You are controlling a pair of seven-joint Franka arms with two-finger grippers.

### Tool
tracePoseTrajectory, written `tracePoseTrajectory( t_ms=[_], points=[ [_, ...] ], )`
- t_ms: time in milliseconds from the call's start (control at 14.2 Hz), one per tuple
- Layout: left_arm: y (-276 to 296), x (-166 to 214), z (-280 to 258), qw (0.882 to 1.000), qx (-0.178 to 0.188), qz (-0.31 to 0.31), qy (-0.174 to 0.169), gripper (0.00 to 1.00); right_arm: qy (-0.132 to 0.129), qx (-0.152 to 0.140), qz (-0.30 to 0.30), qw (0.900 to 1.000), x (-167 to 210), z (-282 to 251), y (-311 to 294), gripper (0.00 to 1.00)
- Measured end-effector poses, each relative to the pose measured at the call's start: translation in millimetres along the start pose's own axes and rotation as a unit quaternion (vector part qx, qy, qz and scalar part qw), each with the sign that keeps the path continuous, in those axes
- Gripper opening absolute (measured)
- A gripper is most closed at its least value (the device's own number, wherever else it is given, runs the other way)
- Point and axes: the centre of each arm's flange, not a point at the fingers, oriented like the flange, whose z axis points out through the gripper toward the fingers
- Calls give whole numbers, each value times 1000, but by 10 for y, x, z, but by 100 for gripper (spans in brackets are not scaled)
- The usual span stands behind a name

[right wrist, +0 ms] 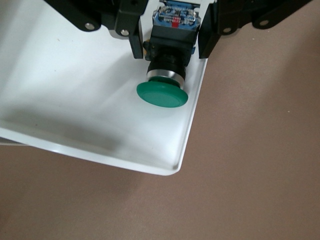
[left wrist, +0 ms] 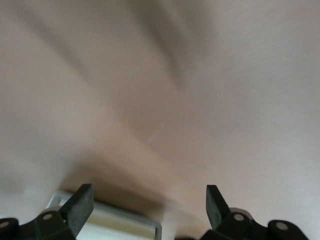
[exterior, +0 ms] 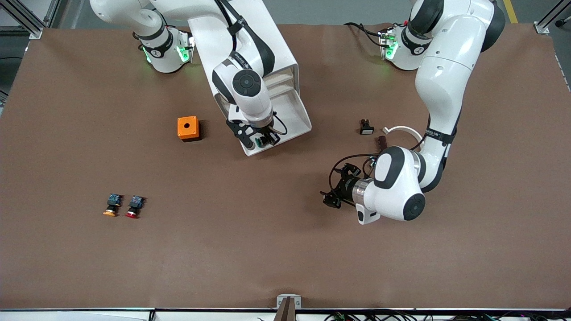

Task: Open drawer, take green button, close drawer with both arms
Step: 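Lift the green button out of the drawer with the right gripper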

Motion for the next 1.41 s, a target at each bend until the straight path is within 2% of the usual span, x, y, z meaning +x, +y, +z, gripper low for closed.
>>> tracePoseTrajectory(
  t_ms=[141,424,706,1059,1200,1412],
  points=[
    [33,4,-87,999,-11,26,37,100,0,0,-1,1000,-5,8,-2,44],
    [117,9,-198,994,-44,53,84,100,0,2,-13,1000,-3,-26,-24,44],
    [154,-106,-131,992,-42,68,100,100,0,-18,-43,999,145,-299,-117,44],
    [174,-213,-79,991,-39,78,105,100,10,-5,-118,993,993,-672,-202,44],
    [176,-221,-76,991,-38,79,105,100,24,-4,-153,988,1474,-746,-175,44],
    [185,-303,-37,988,-30,93,121,100,32,0,-198,980,2293,-840,-41,44]
  ],
)
